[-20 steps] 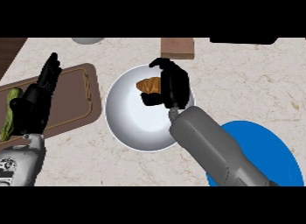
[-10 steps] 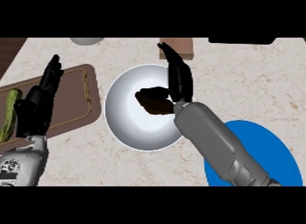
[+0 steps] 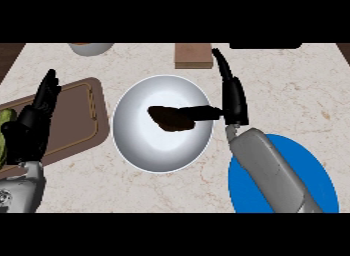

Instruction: Pick the croissant from the plate and place it in the bowl

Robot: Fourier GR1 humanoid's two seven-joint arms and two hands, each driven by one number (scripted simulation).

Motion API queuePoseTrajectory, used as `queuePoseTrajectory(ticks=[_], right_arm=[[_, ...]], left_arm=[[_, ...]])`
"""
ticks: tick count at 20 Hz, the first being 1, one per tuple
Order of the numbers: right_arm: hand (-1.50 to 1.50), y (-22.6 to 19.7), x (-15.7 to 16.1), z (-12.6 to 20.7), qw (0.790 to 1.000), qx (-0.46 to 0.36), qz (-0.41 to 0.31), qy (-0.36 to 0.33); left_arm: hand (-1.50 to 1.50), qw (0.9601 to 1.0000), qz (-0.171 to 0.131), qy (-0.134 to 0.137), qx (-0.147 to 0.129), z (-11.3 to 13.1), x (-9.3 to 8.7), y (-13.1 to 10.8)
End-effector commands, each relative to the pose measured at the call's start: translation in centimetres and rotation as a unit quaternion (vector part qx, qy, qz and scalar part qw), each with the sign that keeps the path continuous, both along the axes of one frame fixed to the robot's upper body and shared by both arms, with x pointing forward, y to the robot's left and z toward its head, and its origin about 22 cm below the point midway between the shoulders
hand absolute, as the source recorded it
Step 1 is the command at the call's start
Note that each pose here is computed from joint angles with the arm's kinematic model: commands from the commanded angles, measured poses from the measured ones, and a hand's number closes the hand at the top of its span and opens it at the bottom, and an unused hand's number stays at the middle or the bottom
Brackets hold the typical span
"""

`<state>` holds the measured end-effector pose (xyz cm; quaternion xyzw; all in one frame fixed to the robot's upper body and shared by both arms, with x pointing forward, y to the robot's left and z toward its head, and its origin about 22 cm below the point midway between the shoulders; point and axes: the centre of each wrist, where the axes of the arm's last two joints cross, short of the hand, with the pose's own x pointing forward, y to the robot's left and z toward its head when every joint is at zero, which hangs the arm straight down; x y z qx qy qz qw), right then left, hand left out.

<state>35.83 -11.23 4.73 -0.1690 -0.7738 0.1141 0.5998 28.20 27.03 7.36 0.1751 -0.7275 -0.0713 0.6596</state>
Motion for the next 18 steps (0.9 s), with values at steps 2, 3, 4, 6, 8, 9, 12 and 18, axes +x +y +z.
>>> queuePoseTrajectory(ticks=[2,3,4,6,8,9,12,18], right_arm=[[-1.50,-3.5,-4.2,-0.6,0.998,0.056,0.032,0.001],[-1.50,-4.7,-5.0,0.9,0.997,0.057,0.051,0.000],[-1.50,-6.3,-6.4,-0.7,0.997,0.062,0.055,-0.010],[-1.50,-7.8,-7.8,0.4,0.996,0.056,0.074,0.002],[-1.50,-7.5,-9.9,-0.2,0.995,0.060,0.080,-0.002],[-1.50,-9.0,-10.1,0.2,0.995,0.052,0.088,-0.002],[-1.50,-10.2,-12.6,-1.2,0.993,0.060,0.100,-0.005],[-1.50,-9.9,-13.4,-0.8,0.994,0.059,0.094,-0.011]], left_arm=[[0.00,0.9999,0.011,0.007,0.008,0.4,-0.2,-0.8],[0.00,0.9999,0.011,0.007,-0.003,0.0,1.3,0.7],[0.00,0.9999,0.010,0.008,0.001,0.6,0.0,-0.3],[0.00,1.0000,0.006,-0.001,0.006,0.8,0.5,-0.9],[0.00,0.9999,0.010,0.005,0.000,-0.1,1.2,1.0],[0.00,0.9999,0.007,0.003,0.010,-0.3,0.1,-0.6],[0.00,0.9999,0.013,-0.005,0.006,-0.5,0.7,-0.4],[0.00,1.0000,0.007,-0.004,-0.002,-0.8,0.4,-0.5]])
